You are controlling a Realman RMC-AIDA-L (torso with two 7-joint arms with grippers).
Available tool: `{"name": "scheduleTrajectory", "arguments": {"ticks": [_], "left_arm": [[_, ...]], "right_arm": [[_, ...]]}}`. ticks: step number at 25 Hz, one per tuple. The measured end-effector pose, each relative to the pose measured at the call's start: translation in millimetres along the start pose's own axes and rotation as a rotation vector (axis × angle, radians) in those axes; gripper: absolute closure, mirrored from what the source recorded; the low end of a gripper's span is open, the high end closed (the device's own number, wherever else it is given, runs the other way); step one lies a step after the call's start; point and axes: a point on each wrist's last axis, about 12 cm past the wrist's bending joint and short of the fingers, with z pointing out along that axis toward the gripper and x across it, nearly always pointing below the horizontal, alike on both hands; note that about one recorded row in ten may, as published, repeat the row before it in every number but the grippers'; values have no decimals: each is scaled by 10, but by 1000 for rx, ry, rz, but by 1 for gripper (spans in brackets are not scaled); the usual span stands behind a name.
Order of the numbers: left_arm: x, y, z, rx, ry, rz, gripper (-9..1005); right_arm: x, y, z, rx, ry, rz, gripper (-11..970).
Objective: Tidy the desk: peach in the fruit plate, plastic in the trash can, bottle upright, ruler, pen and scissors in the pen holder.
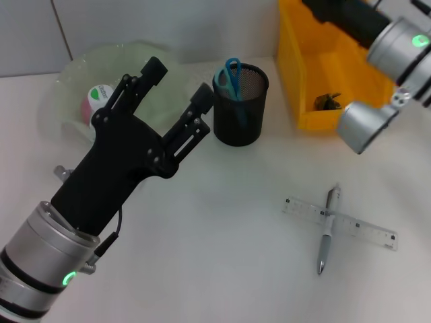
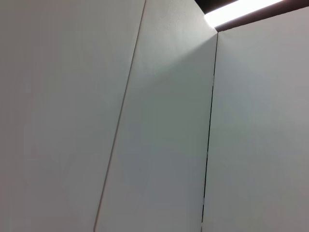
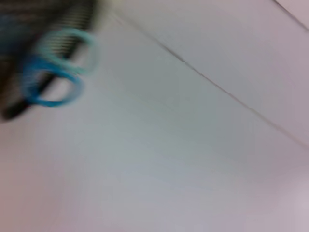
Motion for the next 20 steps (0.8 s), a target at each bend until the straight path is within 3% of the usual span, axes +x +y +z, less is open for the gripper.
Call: {"name": "scheduleTrajectory", "arguments": {"ticks": [1, 2, 3, 4, 5, 6, 7, 8, 9, 10, 11, 12, 15, 18, 20], "left_arm": [[-7, 20, -7, -6, 0, -3, 207], [-7, 20, -7, -6, 0, -3, 207], [-10, 29, -10, -8, 0, -3, 207], [-16, 44, -14, -13, -1, -1, 207], [-16, 44, -14, -13, -1, -1, 207], [-24, 78, -22, -24, -2, 5, 207], [-24, 78, -22, -24, -2, 5, 207], [-25, 84, -23, -26, -1, 6, 207], [-25, 92, -24, -29, 1, 7, 207], [-25, 92, -24, -29, 1, 7, 208], [-25, 92, -24, -29, 1, 7, 208], [-25, 100, -24, -31, 3, 9, 208], [-19, 139, -26, -33, 13, 19, 208], [15, 160, -36, -19, 38, 20, 208], [30, 165, -43, -4, 56, 16, 208]], "right_arm": [[19, -30, -92, 49, 22, 170, 627], [19, -30, -92, 49, 22, 170, 627], [23, -41, -134, 72, 31, 256, 627], [28, -55, -193, 115, 54, 442, 627], [28, -55, -193, 115, 54, 442, 627], [52, -54, -236, 155, 89, 654, 627], [70, -50, -255, 171, 102, 758, 621], [70, -50, -255, 171, 102, 758, 616], [102, -43, -278, 188, 118, 869, 610], [136, -32, -309, 207, 132, 1000, 604], [199, -4, -371, 240, 152, 1249, 599], [199, -4, -371, 240, 152, 1249, 593], [288, 49, -480, 290, 173, 1612, 576], [316, 87, -584, 317, 162, 1884, 559], [299, 91, -640, 275, 118, 2029, 548]]}}
